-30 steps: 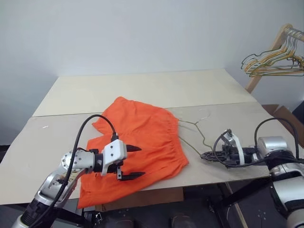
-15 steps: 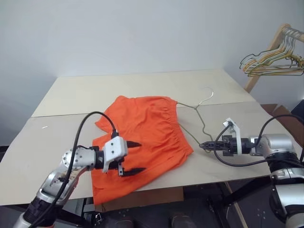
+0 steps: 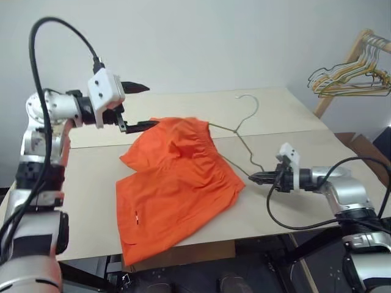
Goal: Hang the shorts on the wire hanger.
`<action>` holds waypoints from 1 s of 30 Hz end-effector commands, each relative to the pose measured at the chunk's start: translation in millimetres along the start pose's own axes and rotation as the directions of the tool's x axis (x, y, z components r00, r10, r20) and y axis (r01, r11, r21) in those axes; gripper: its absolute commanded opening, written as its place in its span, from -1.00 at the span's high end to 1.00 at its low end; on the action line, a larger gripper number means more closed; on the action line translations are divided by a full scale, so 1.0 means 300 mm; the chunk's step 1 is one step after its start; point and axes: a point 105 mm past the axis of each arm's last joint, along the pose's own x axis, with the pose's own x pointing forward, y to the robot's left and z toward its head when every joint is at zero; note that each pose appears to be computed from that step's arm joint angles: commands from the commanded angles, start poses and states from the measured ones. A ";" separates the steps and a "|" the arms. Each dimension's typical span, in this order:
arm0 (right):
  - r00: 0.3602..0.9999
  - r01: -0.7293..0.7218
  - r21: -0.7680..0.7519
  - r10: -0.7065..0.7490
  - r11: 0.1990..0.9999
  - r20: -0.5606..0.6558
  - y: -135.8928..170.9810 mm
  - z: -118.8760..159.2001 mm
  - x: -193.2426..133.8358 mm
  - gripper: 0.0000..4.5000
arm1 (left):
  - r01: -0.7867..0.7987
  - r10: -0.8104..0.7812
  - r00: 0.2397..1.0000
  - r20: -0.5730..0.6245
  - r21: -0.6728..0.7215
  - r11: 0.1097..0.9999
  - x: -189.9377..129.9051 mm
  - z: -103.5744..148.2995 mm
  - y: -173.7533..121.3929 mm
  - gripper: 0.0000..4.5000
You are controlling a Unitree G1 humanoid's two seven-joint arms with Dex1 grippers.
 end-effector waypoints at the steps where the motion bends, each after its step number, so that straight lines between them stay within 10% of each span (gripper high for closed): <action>1: 1.000 -0.016 -0.150 0.019 0.989 0.018 0.028 0.086 0.022 1.00 | 0.153 -0.153 0.987 0.053 -0.001 0.988 0.019 0.042 -0.002 -0.99; 18: 0.999 -0.036 -0.283 0.039 0.959 0.006 0.100 0.185 0.102 1.00 | 0.378 -0.382 0.918 -0.109 -0.058 0.924 0.135 -0.046 -0.041 -0.99; 30: 0.999 -0.049 -0.342 0.053 0.938 0.001 0.124 0.200 0.111 1.00 | 0.432 -0.451 0.873 -0.184 -0.138 0.891 0.140 -0.110 -0.087 0.55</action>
